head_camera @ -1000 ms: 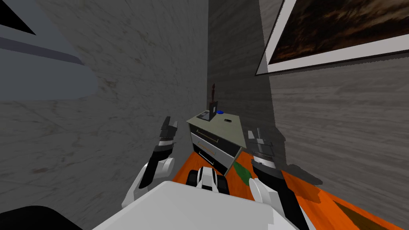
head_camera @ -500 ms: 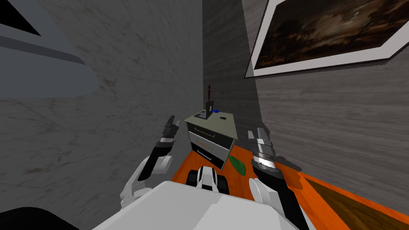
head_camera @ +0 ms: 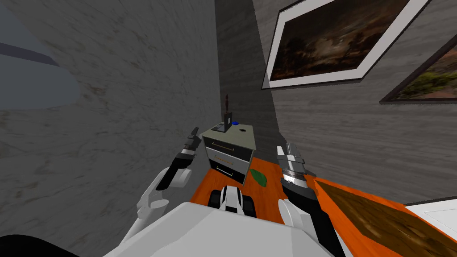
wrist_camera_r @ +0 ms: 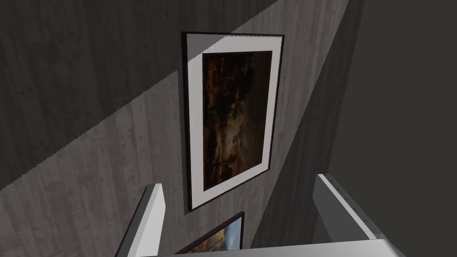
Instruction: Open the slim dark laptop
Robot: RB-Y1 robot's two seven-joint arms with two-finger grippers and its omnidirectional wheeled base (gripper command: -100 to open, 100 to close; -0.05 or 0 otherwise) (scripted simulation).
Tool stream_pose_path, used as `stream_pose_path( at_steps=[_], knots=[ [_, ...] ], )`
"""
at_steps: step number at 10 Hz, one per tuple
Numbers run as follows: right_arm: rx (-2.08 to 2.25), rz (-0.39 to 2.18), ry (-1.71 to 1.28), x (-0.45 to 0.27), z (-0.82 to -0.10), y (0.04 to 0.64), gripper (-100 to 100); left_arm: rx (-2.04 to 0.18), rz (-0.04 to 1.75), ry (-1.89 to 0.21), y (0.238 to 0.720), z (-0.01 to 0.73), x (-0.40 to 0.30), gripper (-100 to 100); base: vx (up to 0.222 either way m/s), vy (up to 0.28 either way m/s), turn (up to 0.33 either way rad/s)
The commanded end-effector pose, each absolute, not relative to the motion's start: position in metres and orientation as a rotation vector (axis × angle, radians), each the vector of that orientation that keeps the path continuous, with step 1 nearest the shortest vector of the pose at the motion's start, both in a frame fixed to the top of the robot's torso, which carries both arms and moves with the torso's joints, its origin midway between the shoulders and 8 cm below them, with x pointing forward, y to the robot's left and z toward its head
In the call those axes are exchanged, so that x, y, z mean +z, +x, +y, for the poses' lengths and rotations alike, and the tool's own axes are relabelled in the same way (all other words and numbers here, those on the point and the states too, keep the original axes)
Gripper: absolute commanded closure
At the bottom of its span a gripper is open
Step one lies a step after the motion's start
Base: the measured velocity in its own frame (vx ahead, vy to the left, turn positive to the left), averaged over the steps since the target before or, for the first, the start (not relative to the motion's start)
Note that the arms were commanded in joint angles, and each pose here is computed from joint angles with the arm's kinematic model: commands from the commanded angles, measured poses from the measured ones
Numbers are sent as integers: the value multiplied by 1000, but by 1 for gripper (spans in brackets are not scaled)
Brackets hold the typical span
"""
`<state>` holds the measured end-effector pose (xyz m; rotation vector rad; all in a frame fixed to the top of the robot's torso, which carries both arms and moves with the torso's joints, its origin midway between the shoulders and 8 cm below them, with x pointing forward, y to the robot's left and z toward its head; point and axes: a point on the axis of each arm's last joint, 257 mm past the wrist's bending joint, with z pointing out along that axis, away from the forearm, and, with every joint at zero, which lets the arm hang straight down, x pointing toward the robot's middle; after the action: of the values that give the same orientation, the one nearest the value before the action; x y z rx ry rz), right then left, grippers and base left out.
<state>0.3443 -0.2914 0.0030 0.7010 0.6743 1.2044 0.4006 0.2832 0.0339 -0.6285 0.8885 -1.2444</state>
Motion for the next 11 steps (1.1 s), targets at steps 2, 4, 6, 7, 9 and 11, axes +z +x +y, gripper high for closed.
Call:
stream_pose_path(
  at_steps=[2, 4, 6, 7, 9, 11],
  knots=[
    [1204, 674, 701, 3, -291, 344, 0, -1232, 953, -649, 419, 288, 33, -100, -45, -32, -146],
    [1204, 674, 701, 3, -291, 344, 0, -1226, 976, -657, 427, 290, 34, -100, -39, -38, -226],
    [1204, 674, 701, 3, -291, 344, 0, -1217, 997, -666, 434, 292, 35, -100, -20, -33, -138],
    [1204, 674, 701, 3, -292, 344, 0, -1206, 1018, -677, 442, 295, 36, -100, -19, -41, -225],
    [1204, 674, 701, 3, -291, 344, 0, -1193, 1039, -688, 449, 299, 37, -100, -20, -46, -208],
    [1204, 674, 701, 3, -291, 344, 0, -1176, 1059, -700, 456, 303, 38, -100, -9, -32, -136]
  ],
)
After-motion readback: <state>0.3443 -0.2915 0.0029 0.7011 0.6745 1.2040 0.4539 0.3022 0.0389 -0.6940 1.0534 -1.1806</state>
